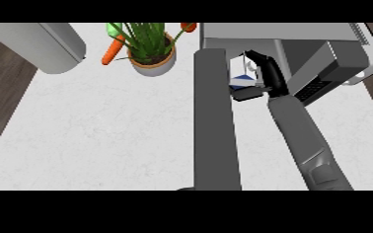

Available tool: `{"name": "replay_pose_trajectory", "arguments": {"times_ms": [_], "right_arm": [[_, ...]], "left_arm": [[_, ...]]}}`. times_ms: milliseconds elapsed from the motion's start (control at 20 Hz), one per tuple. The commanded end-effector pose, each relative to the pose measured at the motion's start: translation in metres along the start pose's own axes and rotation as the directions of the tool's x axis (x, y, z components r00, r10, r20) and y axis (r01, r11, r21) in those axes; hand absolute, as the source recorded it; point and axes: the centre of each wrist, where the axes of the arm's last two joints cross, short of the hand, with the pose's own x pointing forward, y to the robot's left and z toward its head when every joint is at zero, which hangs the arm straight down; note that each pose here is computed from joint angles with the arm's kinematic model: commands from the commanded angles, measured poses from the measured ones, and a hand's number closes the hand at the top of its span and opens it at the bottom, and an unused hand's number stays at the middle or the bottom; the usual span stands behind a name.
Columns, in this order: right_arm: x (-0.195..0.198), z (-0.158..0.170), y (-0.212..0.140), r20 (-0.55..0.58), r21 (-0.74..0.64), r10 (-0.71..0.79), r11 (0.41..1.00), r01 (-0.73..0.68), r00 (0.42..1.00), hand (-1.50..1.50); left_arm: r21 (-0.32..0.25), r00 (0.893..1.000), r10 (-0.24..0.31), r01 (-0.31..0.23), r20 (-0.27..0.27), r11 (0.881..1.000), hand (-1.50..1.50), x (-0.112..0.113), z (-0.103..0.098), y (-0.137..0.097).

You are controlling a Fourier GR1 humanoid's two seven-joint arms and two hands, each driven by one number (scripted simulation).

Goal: Pick up the milk, place it into the microwave and close the microwave

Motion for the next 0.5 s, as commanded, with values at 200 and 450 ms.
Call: {"name": "replay_pose_trajectory", "arguments": {"times_ms": [200, 450], "right_arm": [[0.015, -0.043, -0.018, -0.090, -0.101, 0.134, 0.985, -0.143, 0.987, 1.50], [0.020, -0.056, -0.029, -0.208, -0.227, 0.155, 0.953, -0.202, 0.966, 1.50]], "left_arm": [[-0.033, 0.999, 0.028, -0.029, -0.016, 0.999, -1.50, -0.020, -0.016, 0.009], [-0.056, 1.000, 0.008, -0.009, -0.017, 0.998, -1.50, -0.024, -0.027, 0.015]]}}
